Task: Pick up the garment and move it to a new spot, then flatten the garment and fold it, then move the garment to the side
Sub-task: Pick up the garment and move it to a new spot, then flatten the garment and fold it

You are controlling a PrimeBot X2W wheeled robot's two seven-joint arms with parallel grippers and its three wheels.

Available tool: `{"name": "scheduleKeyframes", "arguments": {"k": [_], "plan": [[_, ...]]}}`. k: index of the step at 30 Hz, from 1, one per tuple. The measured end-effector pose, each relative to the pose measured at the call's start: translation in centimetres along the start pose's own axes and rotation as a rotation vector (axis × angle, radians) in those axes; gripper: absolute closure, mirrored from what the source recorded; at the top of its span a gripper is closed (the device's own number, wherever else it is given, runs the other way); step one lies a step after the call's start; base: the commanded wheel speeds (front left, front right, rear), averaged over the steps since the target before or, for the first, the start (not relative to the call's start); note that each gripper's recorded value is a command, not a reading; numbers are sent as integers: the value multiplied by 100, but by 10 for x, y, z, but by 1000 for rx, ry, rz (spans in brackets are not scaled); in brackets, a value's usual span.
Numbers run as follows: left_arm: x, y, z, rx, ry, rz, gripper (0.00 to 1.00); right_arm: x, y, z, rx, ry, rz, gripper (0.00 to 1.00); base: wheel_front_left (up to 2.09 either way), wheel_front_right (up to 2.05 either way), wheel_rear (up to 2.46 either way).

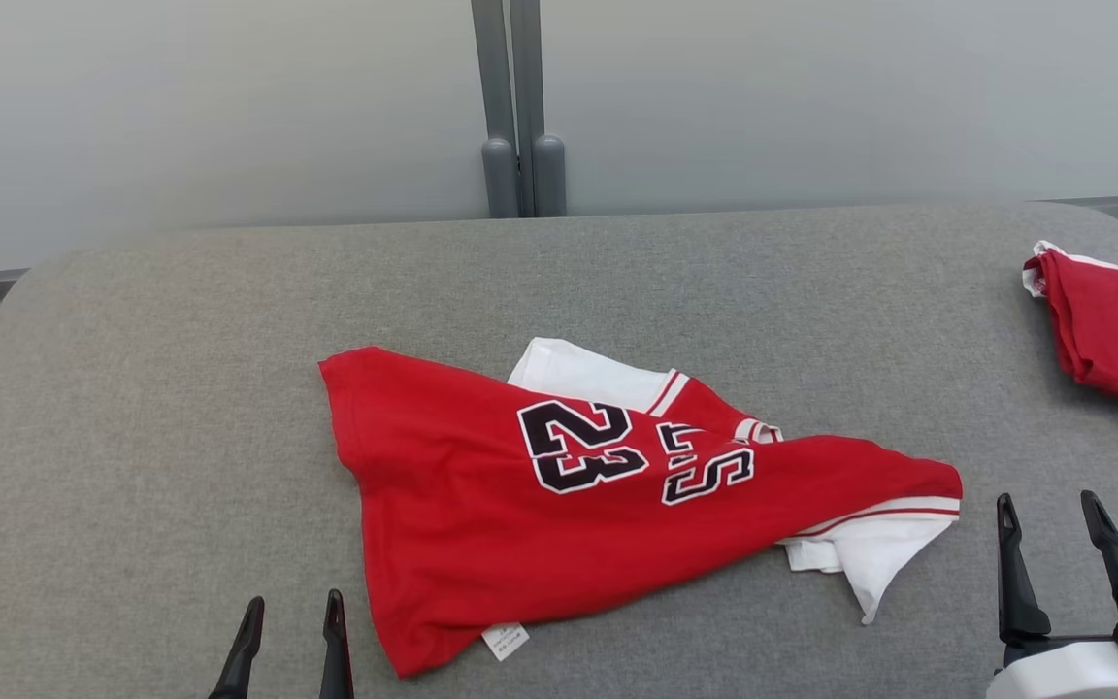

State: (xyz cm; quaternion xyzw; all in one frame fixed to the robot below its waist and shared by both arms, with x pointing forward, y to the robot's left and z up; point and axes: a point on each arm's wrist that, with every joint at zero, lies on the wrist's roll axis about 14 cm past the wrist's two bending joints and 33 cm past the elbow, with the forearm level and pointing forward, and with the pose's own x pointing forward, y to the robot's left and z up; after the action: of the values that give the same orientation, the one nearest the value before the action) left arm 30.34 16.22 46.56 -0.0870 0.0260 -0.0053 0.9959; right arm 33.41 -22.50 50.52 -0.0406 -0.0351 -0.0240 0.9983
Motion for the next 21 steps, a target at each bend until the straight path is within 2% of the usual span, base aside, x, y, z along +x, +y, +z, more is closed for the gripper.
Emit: {"name": "scheduleKeyframes", "arguments": {"k": [14, 18, 21], "plan": [[5, -3, -4, -22, 15, -12, 0, -1, 4, -4, 9, 14, 9, 0, 0, 0, 0], [-1, -27, -48, -33, 158, -95, 0, 3, 6, -3, 10, 10, 12, 0, 0, 0, 0], [9, -36, -58, -65, 195, -113, 0, 7, 10, -3, 13, 9, 22, 0, 0, 0, 0]]}}
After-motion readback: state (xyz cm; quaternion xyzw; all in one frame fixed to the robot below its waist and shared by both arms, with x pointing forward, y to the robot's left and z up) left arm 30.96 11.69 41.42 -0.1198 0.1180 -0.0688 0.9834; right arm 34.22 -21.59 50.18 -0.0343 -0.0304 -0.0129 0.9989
